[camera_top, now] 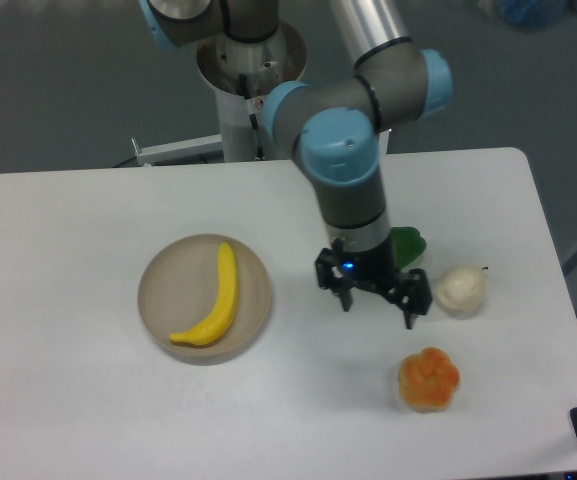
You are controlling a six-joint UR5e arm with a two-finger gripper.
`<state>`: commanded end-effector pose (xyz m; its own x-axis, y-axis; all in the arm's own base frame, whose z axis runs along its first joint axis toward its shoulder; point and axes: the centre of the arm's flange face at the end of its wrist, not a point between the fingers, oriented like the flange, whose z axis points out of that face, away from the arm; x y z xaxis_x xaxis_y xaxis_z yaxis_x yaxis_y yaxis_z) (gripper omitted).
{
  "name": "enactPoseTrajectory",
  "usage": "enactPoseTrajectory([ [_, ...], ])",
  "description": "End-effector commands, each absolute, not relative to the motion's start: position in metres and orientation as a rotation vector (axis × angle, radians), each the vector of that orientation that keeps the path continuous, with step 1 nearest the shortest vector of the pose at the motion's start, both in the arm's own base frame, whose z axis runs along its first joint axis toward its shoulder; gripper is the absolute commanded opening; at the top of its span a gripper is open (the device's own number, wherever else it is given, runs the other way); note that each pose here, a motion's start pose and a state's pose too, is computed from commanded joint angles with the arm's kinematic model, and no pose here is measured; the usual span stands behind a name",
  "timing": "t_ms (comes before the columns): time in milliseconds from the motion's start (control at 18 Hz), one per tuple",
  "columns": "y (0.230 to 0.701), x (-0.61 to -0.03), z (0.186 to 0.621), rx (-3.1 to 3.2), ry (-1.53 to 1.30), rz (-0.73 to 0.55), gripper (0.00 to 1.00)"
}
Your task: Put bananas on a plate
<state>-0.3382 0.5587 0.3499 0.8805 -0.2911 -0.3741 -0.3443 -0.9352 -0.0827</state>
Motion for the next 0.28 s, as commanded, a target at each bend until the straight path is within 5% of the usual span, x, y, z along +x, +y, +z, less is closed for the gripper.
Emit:
enactPoseTrajectory([
  [278,0.5527,-0.3487,0.3508,-2.903,0.544,0.556,1.0],
])
